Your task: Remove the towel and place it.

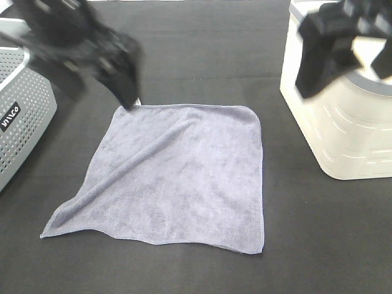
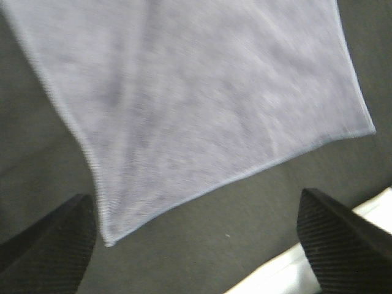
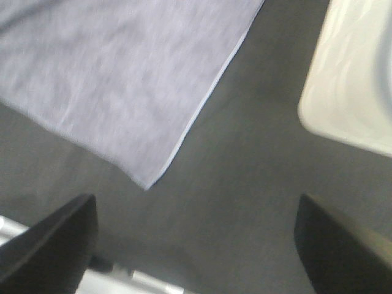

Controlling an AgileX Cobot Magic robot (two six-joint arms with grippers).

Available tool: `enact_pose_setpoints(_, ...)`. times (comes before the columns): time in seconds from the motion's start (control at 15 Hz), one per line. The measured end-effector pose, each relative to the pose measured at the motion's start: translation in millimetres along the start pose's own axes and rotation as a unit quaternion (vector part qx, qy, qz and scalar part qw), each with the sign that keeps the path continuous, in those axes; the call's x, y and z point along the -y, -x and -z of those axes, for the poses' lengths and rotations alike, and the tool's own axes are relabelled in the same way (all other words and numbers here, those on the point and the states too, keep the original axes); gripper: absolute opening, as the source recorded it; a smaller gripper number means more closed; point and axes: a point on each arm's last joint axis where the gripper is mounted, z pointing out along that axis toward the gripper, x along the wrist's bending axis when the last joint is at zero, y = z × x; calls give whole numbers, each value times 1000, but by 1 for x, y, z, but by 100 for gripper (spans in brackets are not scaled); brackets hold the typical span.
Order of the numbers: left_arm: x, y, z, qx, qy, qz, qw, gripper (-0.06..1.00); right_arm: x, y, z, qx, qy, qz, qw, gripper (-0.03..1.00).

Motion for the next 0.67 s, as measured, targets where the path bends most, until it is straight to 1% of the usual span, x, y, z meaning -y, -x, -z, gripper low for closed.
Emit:
enact_pose_setpoints(0.13,7,-35,36,-22,46,47,998,83,-7,6,9,24,28,-8,999,83)
enact_pose_setpoints(0.2,14,-55,55,-42,70,71,994,83,-9,9,10,41,38,-13,998,83)
enact_pose_setpoints(0.33,33,-90,84,-88,102,117,984,83,-12,25,9,59,38,-40,997,80)
enact_pose_setpoints(0.4,45,-105,96,-108,111,141,978,83,-13,34,7,56,28,-44,997,78)
enact_pose_setpoints(0.47,57,-115,105,-121,118,160,973,83,-13,44,4,42,16,-45,998,77)
enact_pose_setpoints(0.53,71,-121,114,-130,126,178,967,83,-13,59,2,17,3,-63,998,76)
enact_pose_setpoints(0.6,79,-123,119,-136,131,187,964,83,-13,67,1,11,0,-75,997,76)
enact_pose_setpoints(0.67,86,-125,122,-143,131,192,962,83,-12,93,0,17,0,-121,992,76)
